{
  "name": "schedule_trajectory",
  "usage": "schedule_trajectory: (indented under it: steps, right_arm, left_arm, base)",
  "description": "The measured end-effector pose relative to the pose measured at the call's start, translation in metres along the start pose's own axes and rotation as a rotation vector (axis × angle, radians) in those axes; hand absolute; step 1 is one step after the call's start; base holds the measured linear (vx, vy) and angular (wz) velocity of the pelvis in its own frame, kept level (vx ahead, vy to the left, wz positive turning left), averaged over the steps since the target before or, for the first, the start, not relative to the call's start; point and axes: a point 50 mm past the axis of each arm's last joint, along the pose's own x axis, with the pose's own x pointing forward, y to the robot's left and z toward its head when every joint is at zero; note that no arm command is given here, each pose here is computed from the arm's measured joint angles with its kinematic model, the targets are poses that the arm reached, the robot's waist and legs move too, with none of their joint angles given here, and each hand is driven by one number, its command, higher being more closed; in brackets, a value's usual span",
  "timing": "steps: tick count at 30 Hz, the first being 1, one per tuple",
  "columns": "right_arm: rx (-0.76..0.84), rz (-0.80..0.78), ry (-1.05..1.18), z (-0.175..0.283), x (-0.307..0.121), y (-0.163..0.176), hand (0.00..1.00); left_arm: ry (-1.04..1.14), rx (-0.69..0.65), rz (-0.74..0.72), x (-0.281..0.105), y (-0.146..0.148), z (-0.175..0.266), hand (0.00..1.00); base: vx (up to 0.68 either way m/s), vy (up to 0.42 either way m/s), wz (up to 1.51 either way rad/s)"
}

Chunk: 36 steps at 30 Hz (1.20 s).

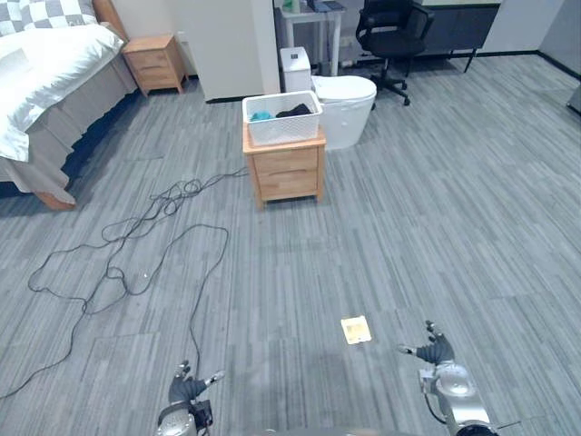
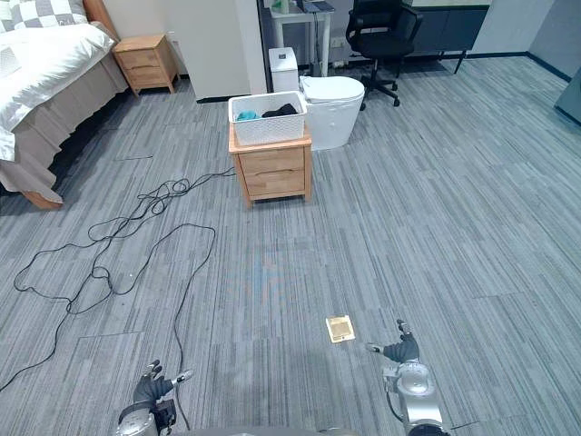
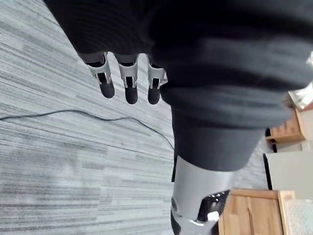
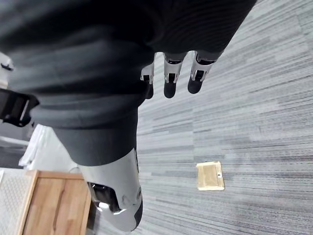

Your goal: Pick up the laundry basket with both hands and put the clothes into the washing machine.

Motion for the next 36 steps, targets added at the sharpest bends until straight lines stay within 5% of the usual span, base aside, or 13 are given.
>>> schedule_trajectory:
  steps: [21, 36]
  right_arm:
    - [0.071, -0.084, 0.08, -0.015, 0.001, -0.023, 0.0]
    - [0.071, -0.039, 0.065, -0.005, 0.004, -0.008, 0.0]
  left_arm:
    - [0.066, -0.014, 0.028, -0.005, 0.014, -0.019, 0.0]
    - [-0.065, -0.054, 0.069, -0.001, 0.028, 0.013, 0.0]
  base:
    - [-0.08, -0.007, -0.01]
    - [0.08, 0.041, -0.13]
